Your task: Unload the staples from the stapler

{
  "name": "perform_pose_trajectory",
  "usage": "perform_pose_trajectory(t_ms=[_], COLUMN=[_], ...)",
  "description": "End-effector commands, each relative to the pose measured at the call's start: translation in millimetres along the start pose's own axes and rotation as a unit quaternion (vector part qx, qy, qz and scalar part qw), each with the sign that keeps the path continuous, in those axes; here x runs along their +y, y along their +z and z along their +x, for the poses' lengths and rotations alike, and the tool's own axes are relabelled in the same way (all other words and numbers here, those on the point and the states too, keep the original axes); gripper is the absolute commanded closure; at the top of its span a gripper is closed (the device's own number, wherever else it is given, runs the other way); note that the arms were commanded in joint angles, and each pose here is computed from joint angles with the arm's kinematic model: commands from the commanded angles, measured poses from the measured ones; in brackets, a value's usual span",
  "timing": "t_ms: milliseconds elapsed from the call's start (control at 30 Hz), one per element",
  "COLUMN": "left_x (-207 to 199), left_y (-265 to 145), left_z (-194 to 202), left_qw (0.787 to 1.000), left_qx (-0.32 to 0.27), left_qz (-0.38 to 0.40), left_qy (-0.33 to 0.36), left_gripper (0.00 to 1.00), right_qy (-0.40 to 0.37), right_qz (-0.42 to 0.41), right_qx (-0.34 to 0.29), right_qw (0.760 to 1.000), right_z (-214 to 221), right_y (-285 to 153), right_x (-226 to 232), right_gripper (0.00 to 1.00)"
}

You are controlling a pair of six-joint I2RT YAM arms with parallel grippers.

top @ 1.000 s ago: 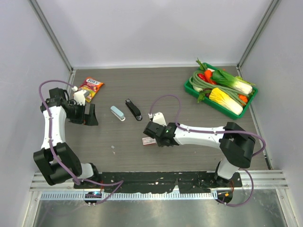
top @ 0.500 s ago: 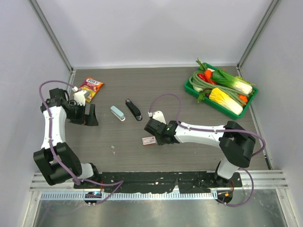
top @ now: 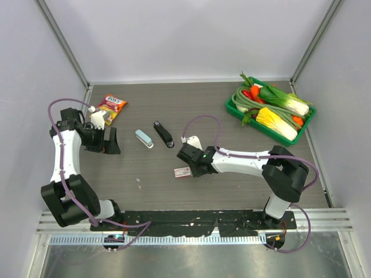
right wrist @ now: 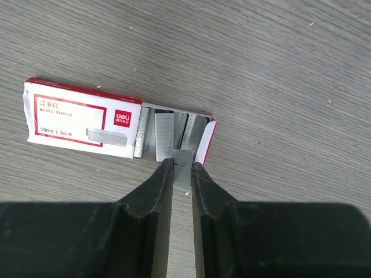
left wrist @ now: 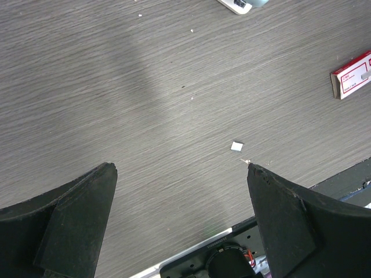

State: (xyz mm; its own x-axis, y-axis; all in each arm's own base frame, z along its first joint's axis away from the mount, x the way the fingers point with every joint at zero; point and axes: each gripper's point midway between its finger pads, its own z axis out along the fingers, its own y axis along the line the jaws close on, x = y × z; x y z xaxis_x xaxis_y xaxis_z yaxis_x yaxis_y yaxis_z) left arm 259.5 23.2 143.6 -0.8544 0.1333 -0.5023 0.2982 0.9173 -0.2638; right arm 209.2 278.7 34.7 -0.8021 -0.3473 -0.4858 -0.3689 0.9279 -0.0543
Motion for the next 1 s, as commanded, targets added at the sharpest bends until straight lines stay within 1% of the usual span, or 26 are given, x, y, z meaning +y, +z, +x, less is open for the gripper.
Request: perform_pose_trajectory(t_ms=[0, 400, 967], left_x=[-4.9, -4.9, -5.1], left_y=[-5.7, -3.8, -5.5], left_z=[-6.3, -5.0, -4.1], left_qw=[1.0, 1.0, 1.0], left_qx=[-0.018, -0.016, -0.017], left_qz=[0.005, 0.008, 0.004], left_qy=[0.005, 0.004, 0.008], left_gripper=[0.01, 0.01, 0.02], right_qy=[0.002, 0.006, 0.006], right_qz=[-0.013, -0.009, -0.008], right_qx=[-0.017, -0.031, -0.02], right_qw=[1.0, 0.999, 1.0], right_z=[-12.6, -22.3, -21.2], right_y=[-1.3, -9.9, -1.0], right_x=[8.4, 6.0, 4.9], right_gripper=[0.94, 0.94, 0.95])
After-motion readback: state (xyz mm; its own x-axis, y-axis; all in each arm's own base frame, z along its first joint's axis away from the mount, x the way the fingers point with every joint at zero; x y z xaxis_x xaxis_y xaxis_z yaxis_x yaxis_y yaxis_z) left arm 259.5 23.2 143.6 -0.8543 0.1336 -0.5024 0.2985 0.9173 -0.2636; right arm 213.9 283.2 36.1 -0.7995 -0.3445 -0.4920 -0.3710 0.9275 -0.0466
